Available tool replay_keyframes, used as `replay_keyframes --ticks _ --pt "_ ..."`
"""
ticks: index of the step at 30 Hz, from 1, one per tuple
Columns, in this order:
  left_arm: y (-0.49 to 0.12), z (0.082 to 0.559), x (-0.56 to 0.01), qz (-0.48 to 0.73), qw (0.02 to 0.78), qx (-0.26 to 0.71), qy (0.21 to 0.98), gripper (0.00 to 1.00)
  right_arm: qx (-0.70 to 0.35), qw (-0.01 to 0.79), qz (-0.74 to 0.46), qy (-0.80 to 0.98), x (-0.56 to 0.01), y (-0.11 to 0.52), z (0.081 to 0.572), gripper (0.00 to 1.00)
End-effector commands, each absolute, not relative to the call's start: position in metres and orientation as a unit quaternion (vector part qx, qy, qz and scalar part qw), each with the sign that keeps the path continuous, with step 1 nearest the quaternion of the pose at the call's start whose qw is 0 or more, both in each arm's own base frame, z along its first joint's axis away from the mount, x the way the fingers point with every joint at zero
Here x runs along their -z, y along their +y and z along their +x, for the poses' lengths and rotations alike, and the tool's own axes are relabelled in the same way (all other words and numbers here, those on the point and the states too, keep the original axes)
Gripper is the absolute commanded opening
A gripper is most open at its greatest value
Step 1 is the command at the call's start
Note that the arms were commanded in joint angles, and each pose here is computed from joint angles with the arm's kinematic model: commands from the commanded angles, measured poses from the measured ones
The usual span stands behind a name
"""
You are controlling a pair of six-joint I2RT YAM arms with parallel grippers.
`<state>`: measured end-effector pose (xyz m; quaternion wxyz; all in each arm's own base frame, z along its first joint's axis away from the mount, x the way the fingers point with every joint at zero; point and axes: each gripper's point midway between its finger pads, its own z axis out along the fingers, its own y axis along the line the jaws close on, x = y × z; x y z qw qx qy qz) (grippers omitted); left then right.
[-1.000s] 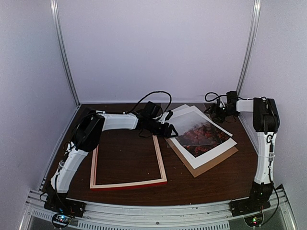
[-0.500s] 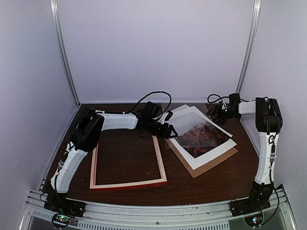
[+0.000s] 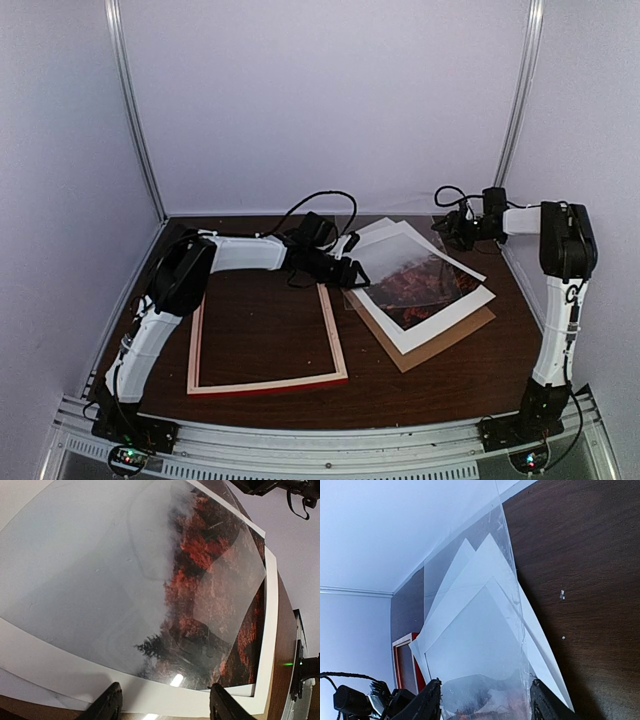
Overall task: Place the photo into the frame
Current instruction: Pick up the glass panel from the mat board.
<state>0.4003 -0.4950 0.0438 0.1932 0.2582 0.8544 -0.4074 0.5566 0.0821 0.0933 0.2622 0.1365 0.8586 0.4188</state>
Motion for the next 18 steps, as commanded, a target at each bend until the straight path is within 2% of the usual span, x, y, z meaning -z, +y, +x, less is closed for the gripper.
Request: replay_keyframes --ticks 1,18 --pt "-0.483 0.38 -0.014 0.251 0.146 0.377 0.88 0.61 -0.448 0.239 0.107 0.855 -0.109 0.101 0.535 0.59" --pt "-0.482 0.379 -0.017 0.252 0.147 0.376 0.879 0.61 -0.451 0.207 0.049 0.866 -0.106 0.106 0.488 0.44"
